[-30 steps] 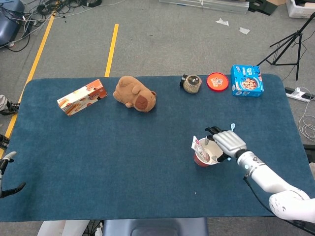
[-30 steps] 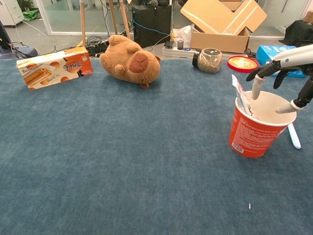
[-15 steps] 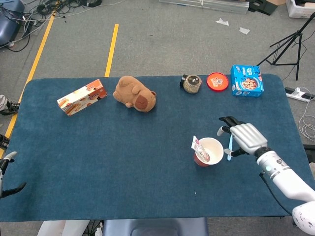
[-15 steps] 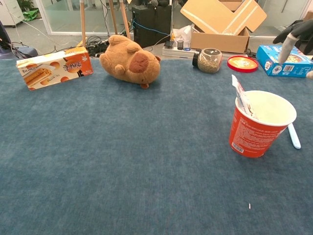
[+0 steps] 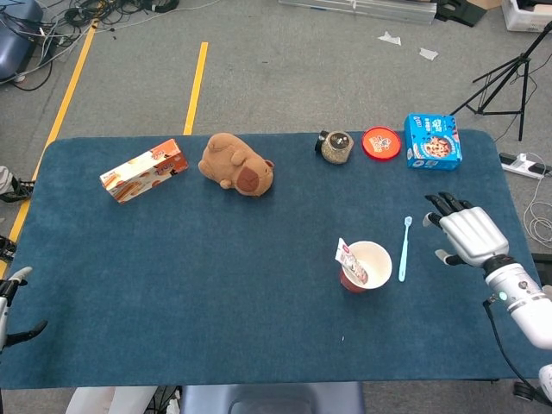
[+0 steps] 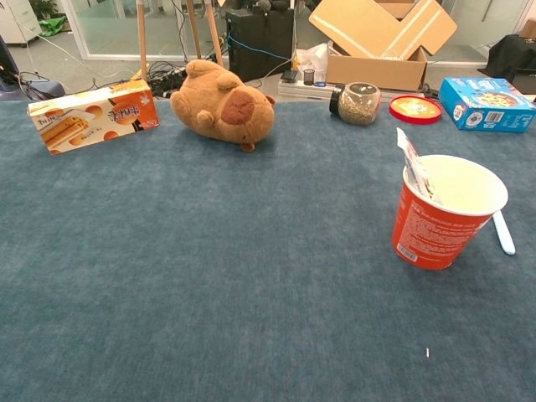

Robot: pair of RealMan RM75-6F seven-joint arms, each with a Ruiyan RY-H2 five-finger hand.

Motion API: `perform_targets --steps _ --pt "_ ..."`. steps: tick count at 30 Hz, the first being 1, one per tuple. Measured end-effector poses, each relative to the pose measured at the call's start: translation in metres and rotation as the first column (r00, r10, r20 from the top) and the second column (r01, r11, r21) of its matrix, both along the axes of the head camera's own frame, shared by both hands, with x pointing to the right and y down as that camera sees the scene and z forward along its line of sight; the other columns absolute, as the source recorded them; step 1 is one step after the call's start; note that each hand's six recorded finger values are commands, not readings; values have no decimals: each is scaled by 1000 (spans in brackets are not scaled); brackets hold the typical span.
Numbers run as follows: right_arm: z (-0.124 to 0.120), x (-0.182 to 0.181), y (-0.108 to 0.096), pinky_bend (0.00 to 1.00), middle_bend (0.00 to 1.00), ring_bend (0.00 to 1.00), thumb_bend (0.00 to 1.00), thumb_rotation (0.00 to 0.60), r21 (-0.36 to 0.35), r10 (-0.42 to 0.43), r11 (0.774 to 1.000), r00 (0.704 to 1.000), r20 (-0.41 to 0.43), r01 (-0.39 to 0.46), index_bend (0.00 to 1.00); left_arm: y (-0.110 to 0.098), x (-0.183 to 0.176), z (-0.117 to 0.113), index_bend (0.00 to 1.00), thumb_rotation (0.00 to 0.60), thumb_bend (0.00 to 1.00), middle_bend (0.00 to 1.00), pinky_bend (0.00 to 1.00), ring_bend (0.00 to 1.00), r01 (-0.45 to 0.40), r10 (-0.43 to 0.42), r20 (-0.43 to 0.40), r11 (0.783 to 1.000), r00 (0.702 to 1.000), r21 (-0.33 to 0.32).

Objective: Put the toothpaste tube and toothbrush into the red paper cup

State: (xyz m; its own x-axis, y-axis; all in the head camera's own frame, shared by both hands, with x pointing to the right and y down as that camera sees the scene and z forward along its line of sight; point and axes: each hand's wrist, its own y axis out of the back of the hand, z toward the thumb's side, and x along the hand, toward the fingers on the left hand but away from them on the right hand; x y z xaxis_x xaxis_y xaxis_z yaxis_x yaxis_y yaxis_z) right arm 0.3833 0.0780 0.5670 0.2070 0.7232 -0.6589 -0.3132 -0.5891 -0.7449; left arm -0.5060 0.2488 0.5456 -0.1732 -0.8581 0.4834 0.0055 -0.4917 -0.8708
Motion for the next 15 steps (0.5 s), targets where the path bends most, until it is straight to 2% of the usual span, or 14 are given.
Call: perform_targets --steps 8,15 --pt "24 27 8 226 87 0 183 600 35 -51 998 993 -107 55 360 2 1 4 163 600 0 311 244 246 -3 3 0 1000 1000 -14" --pt "55 41 25 226 81 0 166 600 -16 -58 998 989 -137 56 331 2 2 4 163 600 0 311 244 246 -4 3 0 1000 1000 -15"
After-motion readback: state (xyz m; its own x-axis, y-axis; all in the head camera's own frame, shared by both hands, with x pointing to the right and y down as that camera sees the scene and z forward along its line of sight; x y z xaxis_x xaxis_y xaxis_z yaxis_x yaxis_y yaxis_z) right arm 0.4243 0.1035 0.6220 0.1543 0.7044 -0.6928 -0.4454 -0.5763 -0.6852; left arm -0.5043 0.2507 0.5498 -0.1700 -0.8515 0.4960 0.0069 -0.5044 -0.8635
